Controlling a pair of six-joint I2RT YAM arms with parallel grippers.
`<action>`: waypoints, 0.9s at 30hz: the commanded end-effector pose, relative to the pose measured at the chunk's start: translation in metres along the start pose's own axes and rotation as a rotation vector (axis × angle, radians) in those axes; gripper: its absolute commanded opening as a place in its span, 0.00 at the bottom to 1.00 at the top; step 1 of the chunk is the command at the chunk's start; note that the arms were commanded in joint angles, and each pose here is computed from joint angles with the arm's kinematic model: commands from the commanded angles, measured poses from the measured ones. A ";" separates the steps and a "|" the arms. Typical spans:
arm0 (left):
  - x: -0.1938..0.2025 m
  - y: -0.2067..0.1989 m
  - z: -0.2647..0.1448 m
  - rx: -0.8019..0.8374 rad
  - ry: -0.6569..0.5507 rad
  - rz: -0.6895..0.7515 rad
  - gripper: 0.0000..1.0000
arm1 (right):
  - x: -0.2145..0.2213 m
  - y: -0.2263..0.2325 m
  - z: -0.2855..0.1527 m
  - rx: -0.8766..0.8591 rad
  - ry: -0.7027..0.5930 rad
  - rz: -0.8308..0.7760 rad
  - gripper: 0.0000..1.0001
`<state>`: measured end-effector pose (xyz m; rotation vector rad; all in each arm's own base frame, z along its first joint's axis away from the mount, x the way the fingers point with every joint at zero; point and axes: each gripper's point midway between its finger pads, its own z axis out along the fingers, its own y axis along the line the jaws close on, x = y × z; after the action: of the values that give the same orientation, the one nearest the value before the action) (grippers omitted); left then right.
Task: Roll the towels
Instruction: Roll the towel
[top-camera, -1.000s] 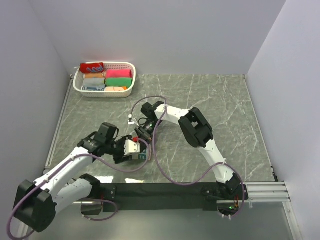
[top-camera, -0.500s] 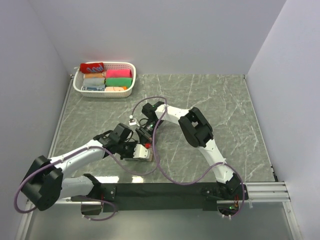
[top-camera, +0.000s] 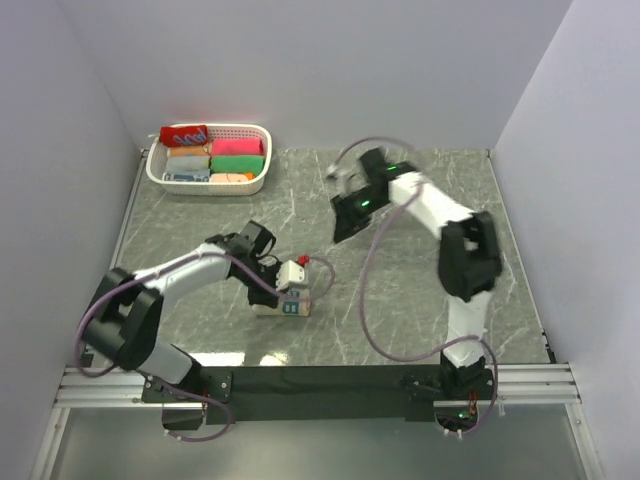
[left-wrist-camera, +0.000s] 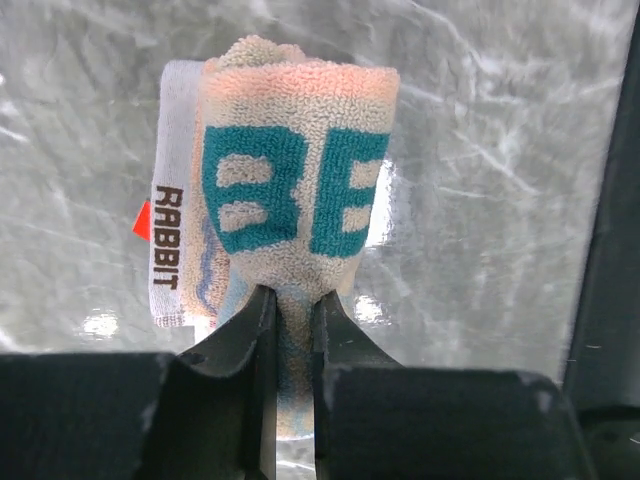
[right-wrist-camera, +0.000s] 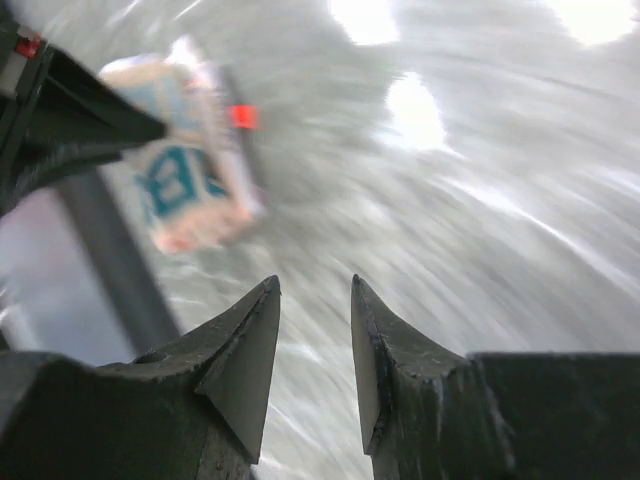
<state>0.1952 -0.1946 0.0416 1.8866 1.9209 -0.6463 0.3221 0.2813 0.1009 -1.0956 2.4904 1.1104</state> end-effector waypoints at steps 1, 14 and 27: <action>0.035 -0.036 0.002 0.217 0.123 -0.295 0.01 | -0.009 -0.028 -0.084 0.227 -0.152 -0.069 0.42; 0.023 0.046 0.009 0.337 0.116 -0.551 0.03 | 0.046 0.023 -0.144 0.399 -0.145 -0.328 0.24; 0.036 0.059 0.020 0.354 0.147 -0.614 0.09 | 0.021 0.115 -0.026 0.303 -0.012 -0.689 0.59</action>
<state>0.2310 -0.1956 0.0396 1.4257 2.6294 -1.3314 0.2193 0.2693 0.1725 -1.6467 1.9829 0.5637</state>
